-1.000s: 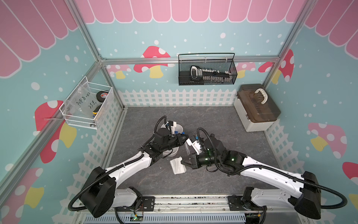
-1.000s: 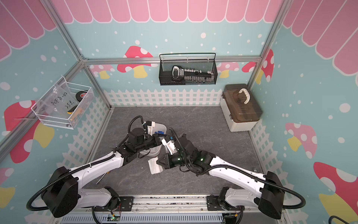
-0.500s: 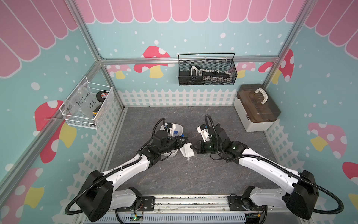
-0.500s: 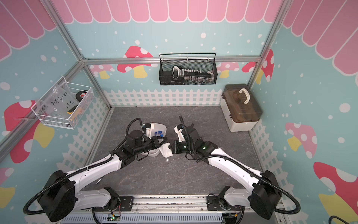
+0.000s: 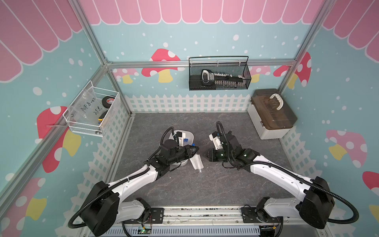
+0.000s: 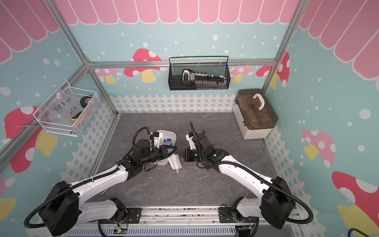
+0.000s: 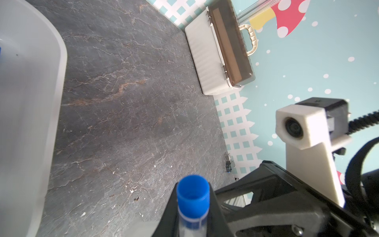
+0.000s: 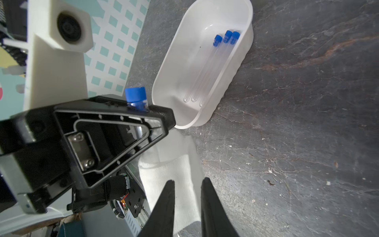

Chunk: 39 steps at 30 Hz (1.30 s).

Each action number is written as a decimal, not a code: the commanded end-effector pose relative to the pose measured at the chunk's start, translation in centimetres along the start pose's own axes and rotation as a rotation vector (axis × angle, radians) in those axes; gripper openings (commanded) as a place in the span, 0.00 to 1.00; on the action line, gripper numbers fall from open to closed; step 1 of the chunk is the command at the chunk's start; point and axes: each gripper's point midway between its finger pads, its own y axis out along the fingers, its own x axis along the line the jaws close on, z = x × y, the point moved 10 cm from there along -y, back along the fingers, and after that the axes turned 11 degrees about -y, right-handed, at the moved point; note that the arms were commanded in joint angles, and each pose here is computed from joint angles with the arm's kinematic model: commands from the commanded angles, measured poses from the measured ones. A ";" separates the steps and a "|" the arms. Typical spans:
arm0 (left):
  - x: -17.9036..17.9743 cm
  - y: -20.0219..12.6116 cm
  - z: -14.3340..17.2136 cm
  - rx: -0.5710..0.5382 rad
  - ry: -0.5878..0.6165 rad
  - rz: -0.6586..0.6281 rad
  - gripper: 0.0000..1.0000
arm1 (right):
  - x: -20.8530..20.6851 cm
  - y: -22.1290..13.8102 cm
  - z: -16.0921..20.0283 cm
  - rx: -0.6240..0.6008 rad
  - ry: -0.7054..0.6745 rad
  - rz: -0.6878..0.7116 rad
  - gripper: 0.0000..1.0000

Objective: Wipe the exteriors of test tubes
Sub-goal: Place the cleaning item in the test tube, then wipe the dirt from the test tube.

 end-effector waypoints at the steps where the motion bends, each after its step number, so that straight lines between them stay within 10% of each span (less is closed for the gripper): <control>1: -0.6 -0.4 0.0 -0.010 -0.015 0.048 0.15 | -0.5 0.2 0.2 -0.011 0.005 0.015 0.30; 24: -1.1 -0.1 -0.5 -0.019 -0.003 0.044 0.15 | 2.9 2.5 2.5 0.065 -0.082 -0.110 0.43; 30: -1.1 -0.2 -0.5 -0.013 -0.003 0.038 0.15 | 2.7 3.7 2.4 0.053 -0.108 -0.107 0.22; 39: -1.0 -0.2 -0.3 0.002 -0.011 0.036 0.15 | 1.9 3.6 0.5 -0.025 -0.151 -0.063 0.17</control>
